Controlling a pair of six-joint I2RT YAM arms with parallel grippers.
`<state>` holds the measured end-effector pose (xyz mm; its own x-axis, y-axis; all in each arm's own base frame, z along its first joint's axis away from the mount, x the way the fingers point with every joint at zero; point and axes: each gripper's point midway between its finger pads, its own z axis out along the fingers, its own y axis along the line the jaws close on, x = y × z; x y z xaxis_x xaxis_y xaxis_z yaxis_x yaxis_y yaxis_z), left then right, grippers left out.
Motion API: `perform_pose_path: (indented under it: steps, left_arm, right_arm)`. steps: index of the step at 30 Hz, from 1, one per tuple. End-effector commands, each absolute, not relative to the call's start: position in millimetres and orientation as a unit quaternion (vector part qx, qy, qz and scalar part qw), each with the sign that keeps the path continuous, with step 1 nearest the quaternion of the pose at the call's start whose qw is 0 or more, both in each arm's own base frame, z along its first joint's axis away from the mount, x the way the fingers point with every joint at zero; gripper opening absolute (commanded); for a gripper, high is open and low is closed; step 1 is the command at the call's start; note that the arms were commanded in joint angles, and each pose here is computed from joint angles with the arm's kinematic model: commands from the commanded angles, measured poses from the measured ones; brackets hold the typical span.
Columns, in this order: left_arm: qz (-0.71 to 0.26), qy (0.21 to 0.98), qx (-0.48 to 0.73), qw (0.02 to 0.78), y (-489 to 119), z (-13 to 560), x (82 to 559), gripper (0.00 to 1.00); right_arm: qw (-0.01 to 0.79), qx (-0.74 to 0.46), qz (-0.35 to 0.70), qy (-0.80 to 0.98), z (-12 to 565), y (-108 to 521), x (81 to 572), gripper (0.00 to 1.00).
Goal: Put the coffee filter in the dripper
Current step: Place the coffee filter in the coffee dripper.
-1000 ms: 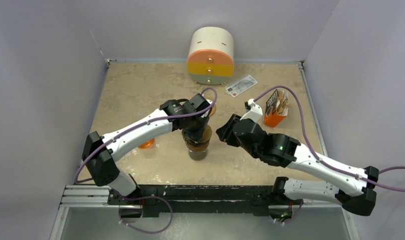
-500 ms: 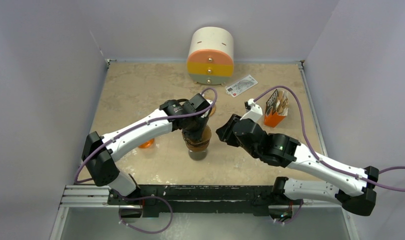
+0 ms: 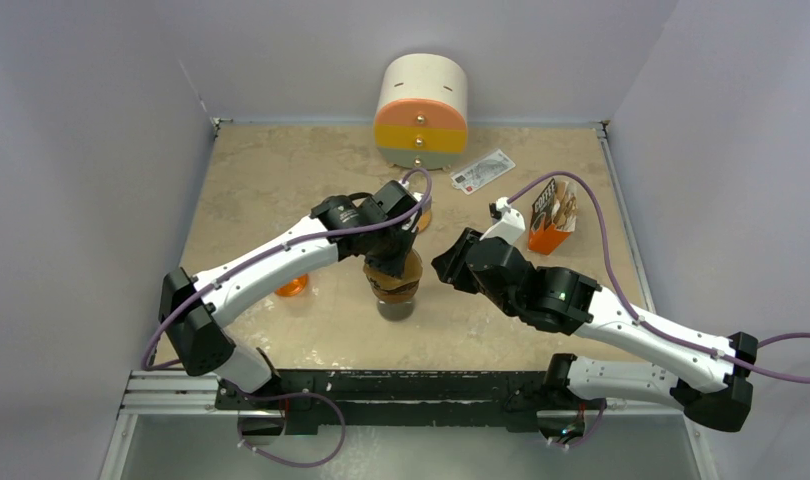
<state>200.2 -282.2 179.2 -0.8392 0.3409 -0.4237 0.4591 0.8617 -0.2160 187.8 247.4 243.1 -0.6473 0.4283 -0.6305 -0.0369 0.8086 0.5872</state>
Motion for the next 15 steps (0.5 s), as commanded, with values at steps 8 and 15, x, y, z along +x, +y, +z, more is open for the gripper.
perform_pose_path:
  steps: [8, 15]
  left_arm:
    - [-0.198, 0.931, 0.22, 0.212, -288, 215, 197, 0.0]
    - [-0.2, 0.93, 0.218, 0.218, -284, 223, 194, 0.0]
  right_arm:
    - [0.414, 0.124, 0.29, 0.854, 248, 245, 192, 0.4]
    - [0.414, 0.124, 0.287, 0.855, 245, 242, 191, 0.4]
